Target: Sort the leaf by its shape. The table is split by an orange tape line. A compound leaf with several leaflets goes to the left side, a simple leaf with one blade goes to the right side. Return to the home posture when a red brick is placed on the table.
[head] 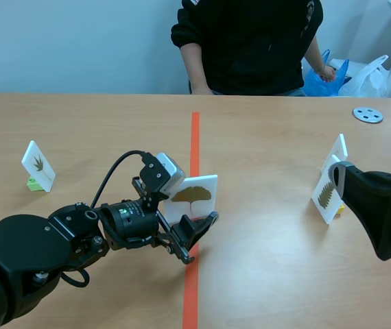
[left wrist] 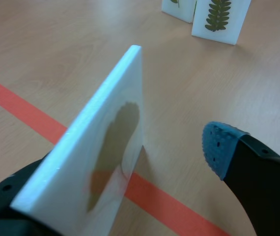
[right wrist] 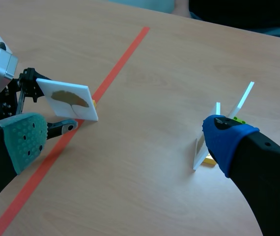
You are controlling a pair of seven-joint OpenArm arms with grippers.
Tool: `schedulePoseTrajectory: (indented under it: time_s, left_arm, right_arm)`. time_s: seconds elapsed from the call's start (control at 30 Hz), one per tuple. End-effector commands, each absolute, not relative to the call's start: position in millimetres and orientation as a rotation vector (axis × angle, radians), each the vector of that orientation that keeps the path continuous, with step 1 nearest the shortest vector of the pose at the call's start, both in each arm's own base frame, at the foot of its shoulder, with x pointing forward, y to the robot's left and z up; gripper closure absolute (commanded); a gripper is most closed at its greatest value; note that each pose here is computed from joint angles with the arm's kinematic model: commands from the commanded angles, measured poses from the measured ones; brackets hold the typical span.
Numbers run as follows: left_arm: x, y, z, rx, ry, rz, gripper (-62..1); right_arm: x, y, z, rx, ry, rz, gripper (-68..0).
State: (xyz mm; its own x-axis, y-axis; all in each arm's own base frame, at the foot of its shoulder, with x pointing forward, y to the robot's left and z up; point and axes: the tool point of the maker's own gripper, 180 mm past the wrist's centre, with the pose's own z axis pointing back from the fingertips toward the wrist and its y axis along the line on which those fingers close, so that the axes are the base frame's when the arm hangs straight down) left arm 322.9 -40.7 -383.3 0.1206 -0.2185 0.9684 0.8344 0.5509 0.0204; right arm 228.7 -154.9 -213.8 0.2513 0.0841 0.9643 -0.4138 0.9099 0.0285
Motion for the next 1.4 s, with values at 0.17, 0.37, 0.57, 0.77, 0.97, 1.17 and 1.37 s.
schedulePoseTrajectory:
  time_s: [0.17,0.37,0.57,0.77,0.97,1.17,1.37]
  left_arm:
    - [330.2,-45.2,-376.2,-0.616,-1.233,-0.841,-24.6]
    - [330.3,-44.7,-378.0,-0.606,-1.227,-0.845,-13.4]
    - [332.1,-42.7,-377.7,-0.594,-1.234,-0.842,-5.1]
    - [340.0,-33.2,-365.6,-0.620,-1.263,-0.768,-5.1]
    - [350.0,-7.5,-340.4,-0.645,-1.267,-0.670,-5.1]
    - [354.1,36.5,-321.0,-0.601,-1.293,-0.526,-5.1]
    - [338.8,78.1,-316.6,-0.559,-1.313,-0.389,-5.1]
  right_arm:
    - [232.4,-156.2,-206.0,0.303,-1.311,0.340,-67.9]
    - [232.4,-156.2,-206.0,0.303,-1.311,0.339,-67.9]
    - [232.4,-156.2,-206.0,0.303,-1.311,0.339,-67.9]
    - [232.8,-156.2,-205.4,0.303,-1.313,0.340,-67.9]
    - [233.5,-156.2,-204.6,0.302,-1.316,0.341,-67.9]
    - [233.6,-156.1,-204.0,0.303,-1.320,0.341,-67.9]
    - [233.7,-156.1,-203.9,0.303,-1.320,0.341,-67.9]
